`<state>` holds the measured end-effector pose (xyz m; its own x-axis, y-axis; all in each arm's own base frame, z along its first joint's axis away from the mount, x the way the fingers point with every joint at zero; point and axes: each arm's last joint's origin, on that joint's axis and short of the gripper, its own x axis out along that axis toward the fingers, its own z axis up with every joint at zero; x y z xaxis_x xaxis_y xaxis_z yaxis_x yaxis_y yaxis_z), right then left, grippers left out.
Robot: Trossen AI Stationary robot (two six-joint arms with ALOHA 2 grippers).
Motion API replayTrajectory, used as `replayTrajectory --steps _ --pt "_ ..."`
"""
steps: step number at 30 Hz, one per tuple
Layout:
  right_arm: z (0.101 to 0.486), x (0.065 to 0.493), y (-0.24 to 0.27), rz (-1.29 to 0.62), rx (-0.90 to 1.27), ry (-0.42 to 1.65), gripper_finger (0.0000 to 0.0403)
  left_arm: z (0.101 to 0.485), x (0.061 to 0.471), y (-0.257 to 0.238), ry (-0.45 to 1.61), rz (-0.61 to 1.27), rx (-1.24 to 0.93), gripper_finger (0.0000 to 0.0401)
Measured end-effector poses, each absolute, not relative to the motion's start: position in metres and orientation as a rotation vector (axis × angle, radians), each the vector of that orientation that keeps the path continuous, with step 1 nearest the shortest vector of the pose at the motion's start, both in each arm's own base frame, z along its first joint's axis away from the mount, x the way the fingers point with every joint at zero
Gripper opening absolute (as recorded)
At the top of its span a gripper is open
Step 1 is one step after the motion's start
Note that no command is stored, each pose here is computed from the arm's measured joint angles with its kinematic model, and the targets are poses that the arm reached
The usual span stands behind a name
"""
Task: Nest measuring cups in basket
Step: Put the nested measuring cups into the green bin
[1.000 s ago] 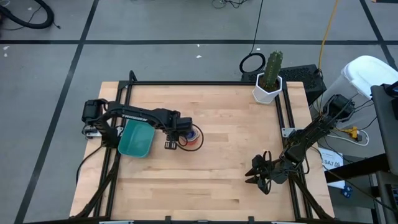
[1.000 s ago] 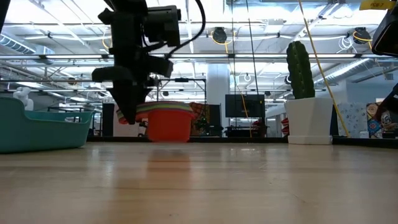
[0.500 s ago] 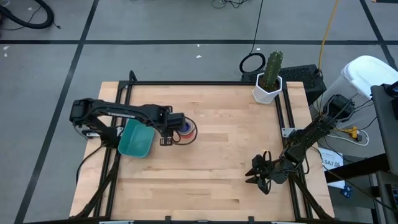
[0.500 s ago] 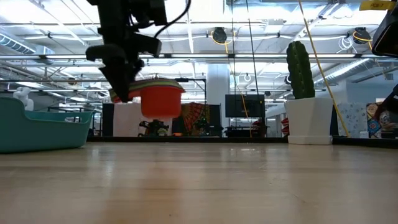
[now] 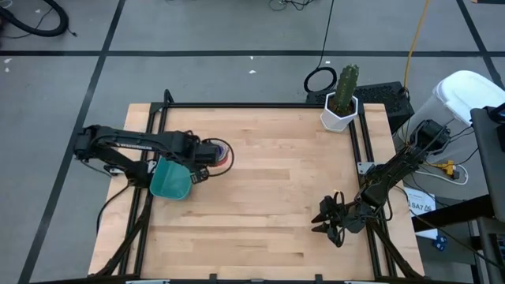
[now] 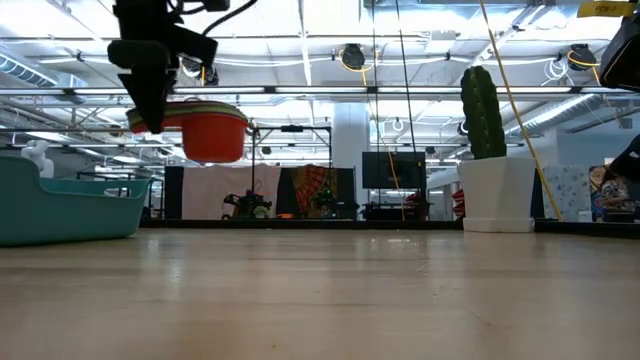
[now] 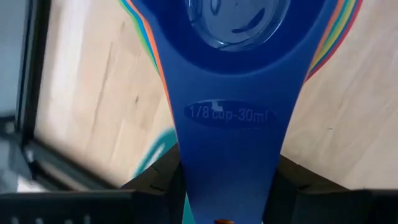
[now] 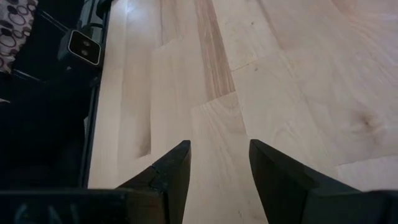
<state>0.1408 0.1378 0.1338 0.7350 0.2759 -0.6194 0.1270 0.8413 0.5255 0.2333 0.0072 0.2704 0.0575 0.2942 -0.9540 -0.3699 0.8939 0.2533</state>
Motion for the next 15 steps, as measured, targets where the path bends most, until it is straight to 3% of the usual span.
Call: replayTrajectory --steps 15 --pt "0.132 0.139 0.138 0.133 0.519 0.784 0.0155 0.293 0.184 -0.025 1.408 0.823 -0.281 0.0143"
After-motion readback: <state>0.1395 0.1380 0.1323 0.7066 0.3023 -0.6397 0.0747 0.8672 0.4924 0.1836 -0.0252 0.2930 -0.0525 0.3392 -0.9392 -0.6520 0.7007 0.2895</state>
